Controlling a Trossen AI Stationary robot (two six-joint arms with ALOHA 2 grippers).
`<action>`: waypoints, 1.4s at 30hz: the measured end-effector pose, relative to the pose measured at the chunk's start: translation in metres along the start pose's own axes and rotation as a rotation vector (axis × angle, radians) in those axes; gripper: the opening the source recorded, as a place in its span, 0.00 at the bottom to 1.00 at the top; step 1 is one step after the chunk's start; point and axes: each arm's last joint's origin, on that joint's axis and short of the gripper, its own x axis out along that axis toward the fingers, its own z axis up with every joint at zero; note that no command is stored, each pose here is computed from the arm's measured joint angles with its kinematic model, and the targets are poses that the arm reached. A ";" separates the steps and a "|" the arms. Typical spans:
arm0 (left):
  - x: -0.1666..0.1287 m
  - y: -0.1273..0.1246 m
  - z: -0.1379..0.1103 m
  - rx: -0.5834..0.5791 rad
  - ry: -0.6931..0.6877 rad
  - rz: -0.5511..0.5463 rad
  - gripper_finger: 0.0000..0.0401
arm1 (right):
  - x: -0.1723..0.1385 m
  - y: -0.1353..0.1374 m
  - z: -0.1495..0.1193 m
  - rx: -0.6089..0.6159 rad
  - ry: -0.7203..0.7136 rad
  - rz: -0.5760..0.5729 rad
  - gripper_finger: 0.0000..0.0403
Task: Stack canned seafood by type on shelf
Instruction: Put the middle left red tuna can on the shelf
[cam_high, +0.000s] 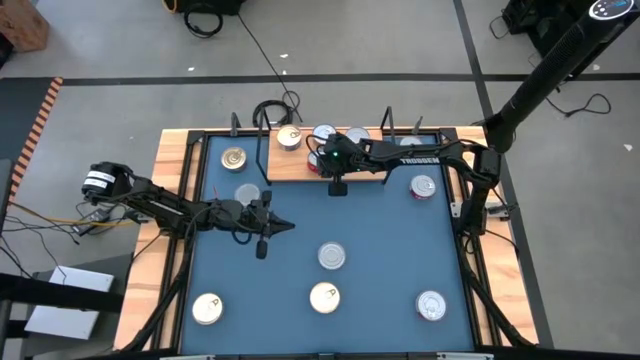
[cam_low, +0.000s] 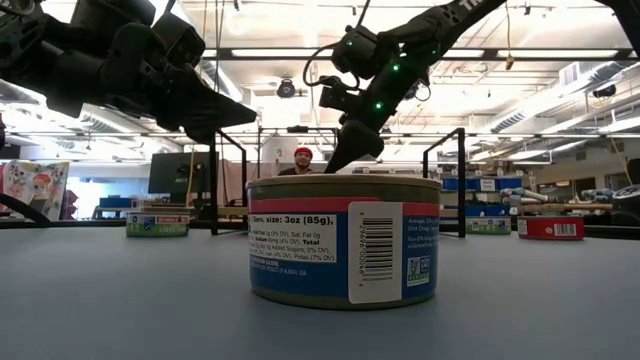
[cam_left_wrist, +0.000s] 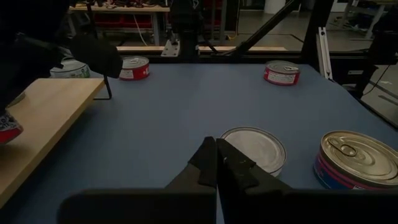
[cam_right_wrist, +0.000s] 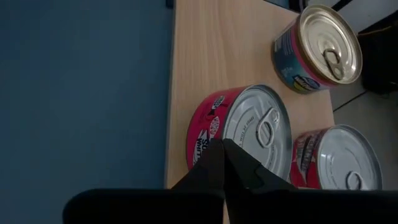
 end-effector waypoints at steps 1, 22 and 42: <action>0.000 0.000 0.000 0.000 0.001 0.000 0.00 | 0.000 -0.001 0.000 0.001 0.000 0.000 0.01; 0.000 0.000 -0.001 0.000 0.007 0.000 0.00 | -0.003 -0.001 0.001 -0.006 0.049 -0.115 0.30; 0.000 0.001 -0.001 -0.018 0.011 0.003 0.00 | -0.039 0.024 0.022 0.017 -0.127 -0.129 0.01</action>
